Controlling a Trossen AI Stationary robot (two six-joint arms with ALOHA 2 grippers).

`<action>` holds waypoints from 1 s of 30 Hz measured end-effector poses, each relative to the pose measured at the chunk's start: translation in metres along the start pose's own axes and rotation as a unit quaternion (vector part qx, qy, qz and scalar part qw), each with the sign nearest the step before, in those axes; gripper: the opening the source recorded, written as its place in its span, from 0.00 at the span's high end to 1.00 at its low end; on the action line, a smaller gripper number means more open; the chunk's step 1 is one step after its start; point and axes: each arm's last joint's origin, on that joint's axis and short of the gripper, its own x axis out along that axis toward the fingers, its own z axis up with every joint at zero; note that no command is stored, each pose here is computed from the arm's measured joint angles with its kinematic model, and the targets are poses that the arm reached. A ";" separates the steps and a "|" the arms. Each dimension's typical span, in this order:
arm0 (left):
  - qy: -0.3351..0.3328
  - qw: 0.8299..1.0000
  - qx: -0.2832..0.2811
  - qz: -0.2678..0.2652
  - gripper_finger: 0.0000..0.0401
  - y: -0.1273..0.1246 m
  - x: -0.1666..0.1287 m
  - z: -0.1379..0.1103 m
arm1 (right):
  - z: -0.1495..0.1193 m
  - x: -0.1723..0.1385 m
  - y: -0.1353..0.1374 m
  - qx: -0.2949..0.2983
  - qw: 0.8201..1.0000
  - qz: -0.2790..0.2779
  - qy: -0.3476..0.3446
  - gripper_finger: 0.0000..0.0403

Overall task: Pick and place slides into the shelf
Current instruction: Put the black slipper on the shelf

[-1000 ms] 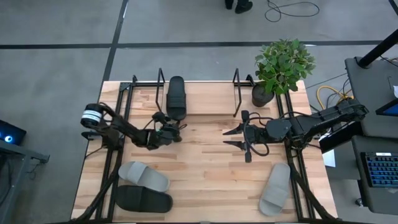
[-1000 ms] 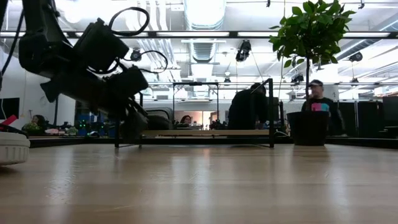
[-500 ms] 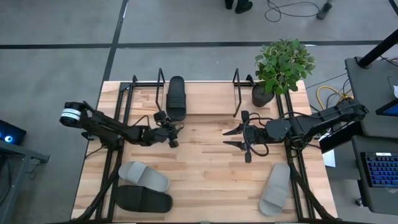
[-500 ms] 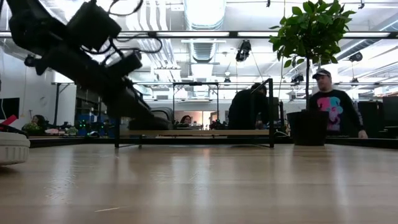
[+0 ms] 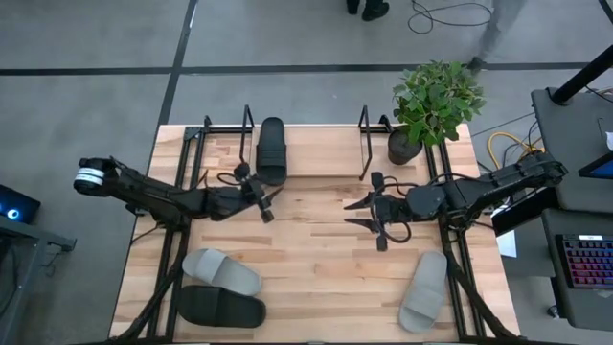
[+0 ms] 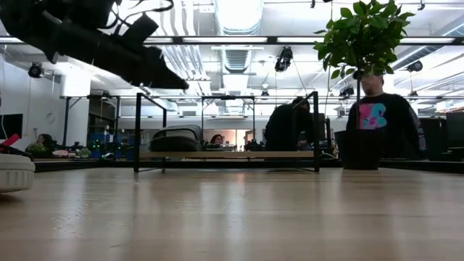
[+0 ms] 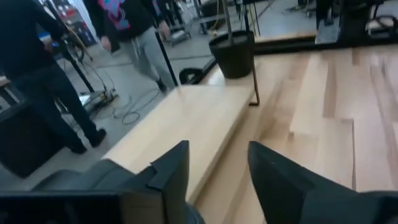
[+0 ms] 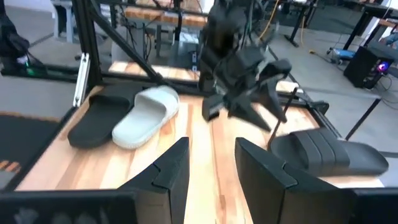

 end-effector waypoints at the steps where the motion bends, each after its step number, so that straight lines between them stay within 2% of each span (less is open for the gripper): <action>1: -0.005 1.000 0.000 0.002 0.69 0.001 0.001 0.001 | -0.001 0.000 0.000 -0.002 1.000 0.000 0.006 0.70; 7: -0.014 0.999 0.044 0.000 0.94 0.002 0.019 0.019 | -0.009 0.001 0.001 0.003 1.000 0.000 0.022 0.70; 9: -0.009 0.999 0.049 0.002 0.98 0.005 0.029 0.028 | -0.012 0.002 0.001 0.005 1.000 0.000 0.026 0.70; 12: 0.022 0.998 0.056 0.007 0.98 0.016 0.047 0.040 | -0.018 0.003 0.002 0.002 0.999 0.000 0.035 0.70; 16: 0.096 0.992 0.075 -0.029 1.00 0.033 0.070 0.049 | -0.019 0.004 0.001 0.002 0.999 -0.001 0.035 0.70; 20: 0.149 0.985 0.090 -0.019 1.00 0.047 0.087 0.063 | -0.017 0.003 0.001 0.003 0.999 -0.001 0.032 0.70; 26: 0.217 0.965 0.139 -0.039 1.00 0.053 0.109 0.070 | -0.017 0.003 0.001 0.003 0.999 -0.001 0.032 0.70; 30: 0.245 0.955 0.149 -0.082 1.00 0.055 0.124 0.064 | -0.017 0.003 0.001 0.002 0.999 -0.001 0.033 0.70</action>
